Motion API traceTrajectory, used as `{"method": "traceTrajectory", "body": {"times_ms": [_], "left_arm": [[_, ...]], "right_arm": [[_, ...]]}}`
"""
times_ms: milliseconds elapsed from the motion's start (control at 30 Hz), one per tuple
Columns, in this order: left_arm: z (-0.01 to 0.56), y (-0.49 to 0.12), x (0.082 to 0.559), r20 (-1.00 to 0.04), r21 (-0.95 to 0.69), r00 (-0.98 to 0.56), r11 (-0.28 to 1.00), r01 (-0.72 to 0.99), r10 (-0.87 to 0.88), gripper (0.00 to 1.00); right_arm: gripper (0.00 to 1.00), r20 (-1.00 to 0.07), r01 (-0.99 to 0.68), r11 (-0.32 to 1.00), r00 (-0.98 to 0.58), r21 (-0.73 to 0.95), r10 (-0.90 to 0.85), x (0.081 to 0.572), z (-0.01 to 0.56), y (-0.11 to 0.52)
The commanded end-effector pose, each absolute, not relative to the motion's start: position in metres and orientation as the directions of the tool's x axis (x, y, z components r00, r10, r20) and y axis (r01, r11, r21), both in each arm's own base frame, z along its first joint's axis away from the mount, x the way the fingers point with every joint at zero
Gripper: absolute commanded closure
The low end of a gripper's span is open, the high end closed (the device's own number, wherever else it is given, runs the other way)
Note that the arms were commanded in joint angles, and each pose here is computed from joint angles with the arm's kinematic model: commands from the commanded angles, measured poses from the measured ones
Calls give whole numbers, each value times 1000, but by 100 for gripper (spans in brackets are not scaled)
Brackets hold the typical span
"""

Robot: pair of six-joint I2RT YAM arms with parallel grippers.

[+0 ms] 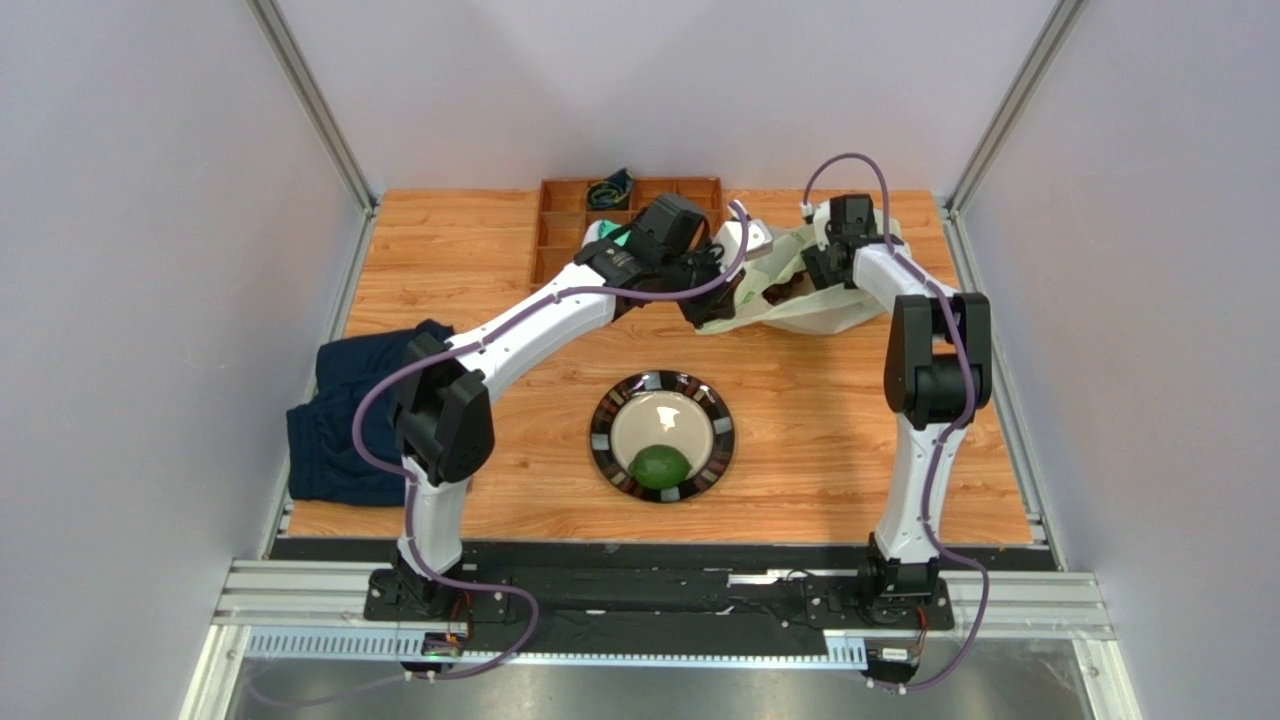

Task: Take the fake fruits out of the plastic bag
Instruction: Take out the fake fruit from the plastic bag.

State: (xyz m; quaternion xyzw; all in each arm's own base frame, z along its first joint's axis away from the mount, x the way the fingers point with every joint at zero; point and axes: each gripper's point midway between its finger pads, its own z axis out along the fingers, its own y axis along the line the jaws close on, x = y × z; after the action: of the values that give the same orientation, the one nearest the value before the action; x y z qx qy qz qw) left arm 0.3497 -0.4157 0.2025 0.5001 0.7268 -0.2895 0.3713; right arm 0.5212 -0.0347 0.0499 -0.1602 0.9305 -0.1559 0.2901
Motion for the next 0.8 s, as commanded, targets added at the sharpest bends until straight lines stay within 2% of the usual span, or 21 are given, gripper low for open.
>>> {"method": "traceTrajectory", "body": {"times_ms": [0, 33, 100, 167, 200, 267, 433, 467, 500, 600, 667, 700, 767], "left_arm": [[230, -421, 356, -864, -15, -178, 329, 944, 470, 100], [232, -422, 357, -867, -15, -178, 333, 943, 465, 100], [234, -425, 359, -871, -20, -181, 336, 942, 457, 100], [237, -427, 359, -875, -29, -187, 337, 941, 447, 100], [239, -429, 361, -878, -29, -185, 337, 941, 441, 100], [241, -431, 362, -881, -30, -185, 339, 940, 435, 100], [244, -433, 370, -883, -12, -177, 358, 934, 434, 100], [247, -431, 372, -883, -5, -180, 374, 927, 433, 92], [250, -428, 372, -880, -6, -188, 385, 923, 436, 69], [268, -408, 370, -876, 30, -188, 439, 898, 443, 35], [296, -383, 369, -893, 43, -184, 485, 873, 411, 29], [291, -371, 366, -885, 17, -227, 514, 857, 407, 19], [320, -336, 364, -906, 23, -227, 579, 815, 356, 17]], "right_arm": [[73, -587, -252, 914, -705, -318, -398, 511, 111, -19], [74, -588, -283, 921, -710, -266, -388, 496, 116, -9], [75, -672, -345, 925, -648, -160, -358, 479, 155, 18], [76, -688, -411, 911, -655, -21, -312, 451, 168, 46], [76, -725, -432, 902, -621, -1, -298, 439, 194, 54], [77, -731, -494, 866, -620, 80, -286, 412, 206, 74], [78, -812, -588, 804, -513, 94, -279, 368, 252, 96], [78, -820, -604, 790, -501, 103, -276, 361, 255, 100], [78, -833, -620, 778, -479, 97, -278, 356, 263, 104], [78, -861, -690, 722, -400, 57, -314, 335, 288, 122], [77, -865, -748, 663, -353, 33, -356, 313, 297, 140], [77, -862, -777, 630, -324, 6, -391, 305, 298, 146], [76, -840, -833, 554, -303, 3, -451, 279, 292, 166]]}}
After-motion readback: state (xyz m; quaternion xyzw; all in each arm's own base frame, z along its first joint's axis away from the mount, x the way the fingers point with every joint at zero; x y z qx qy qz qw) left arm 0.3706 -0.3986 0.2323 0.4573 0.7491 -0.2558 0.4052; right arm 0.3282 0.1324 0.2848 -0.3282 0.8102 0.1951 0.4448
